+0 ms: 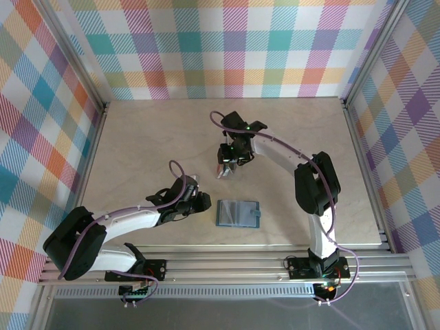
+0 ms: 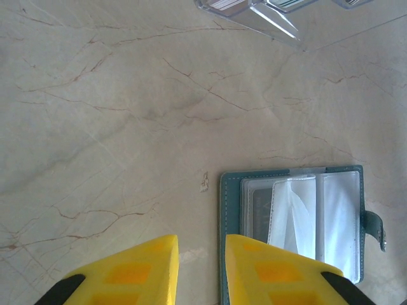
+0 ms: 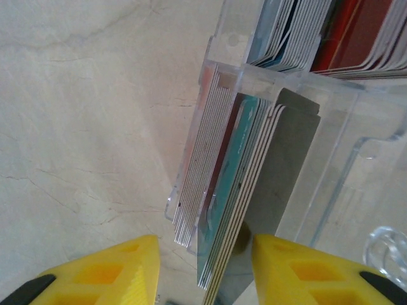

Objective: Put the credit cards into the card holder

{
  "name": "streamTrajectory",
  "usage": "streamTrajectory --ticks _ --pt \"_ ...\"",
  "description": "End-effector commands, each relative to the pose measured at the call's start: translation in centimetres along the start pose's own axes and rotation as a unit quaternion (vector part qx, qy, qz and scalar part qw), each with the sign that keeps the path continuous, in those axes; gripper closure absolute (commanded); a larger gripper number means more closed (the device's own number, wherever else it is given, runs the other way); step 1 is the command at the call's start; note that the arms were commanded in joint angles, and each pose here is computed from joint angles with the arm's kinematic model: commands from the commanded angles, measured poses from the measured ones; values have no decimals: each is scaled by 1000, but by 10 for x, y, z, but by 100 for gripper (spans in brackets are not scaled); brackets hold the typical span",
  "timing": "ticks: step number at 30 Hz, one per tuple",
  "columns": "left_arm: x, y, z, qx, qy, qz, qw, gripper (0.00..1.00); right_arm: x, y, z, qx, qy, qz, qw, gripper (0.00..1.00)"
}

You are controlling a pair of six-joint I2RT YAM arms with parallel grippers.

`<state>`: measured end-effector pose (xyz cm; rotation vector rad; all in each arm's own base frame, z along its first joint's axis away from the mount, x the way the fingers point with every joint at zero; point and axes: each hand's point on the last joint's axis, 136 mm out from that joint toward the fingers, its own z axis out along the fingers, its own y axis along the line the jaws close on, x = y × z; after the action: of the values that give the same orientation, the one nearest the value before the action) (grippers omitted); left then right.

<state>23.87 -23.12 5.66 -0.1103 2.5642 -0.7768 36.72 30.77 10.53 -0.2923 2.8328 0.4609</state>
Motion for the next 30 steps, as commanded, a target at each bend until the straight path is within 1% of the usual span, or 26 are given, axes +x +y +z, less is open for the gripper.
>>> streamTrajectory --ticks 1,8,12,14,22,26,30 --pt "-14 -8 -5 12 -20 0 1000 74 5 6 -1 -19 19 -1 1000 59" --pt "-15 -8 -1 12 -17 -3 1000 74 5 12 -10 -56 10 7 998 62" --pt "-15 -8 0 13 -16 -5 1000 74 4 12 -13 -64 6 8 998 65" --pt "-14 -8 1 12 -15 -4 1000 74 4 13 -13 -69 6 8 998 65" --pt "-12 -8 5 14 -8 -5 1000 74 3 15 -20 -79 -1 9 997 66" --pt "-11 -7 6 14 -7 -7 1000 74 1 14 -22 -80 -5 10 997 71" --pt "-11 -7 6 14 -7 -7 1000 74 1 13 -21 -79 -2 13 997 73"
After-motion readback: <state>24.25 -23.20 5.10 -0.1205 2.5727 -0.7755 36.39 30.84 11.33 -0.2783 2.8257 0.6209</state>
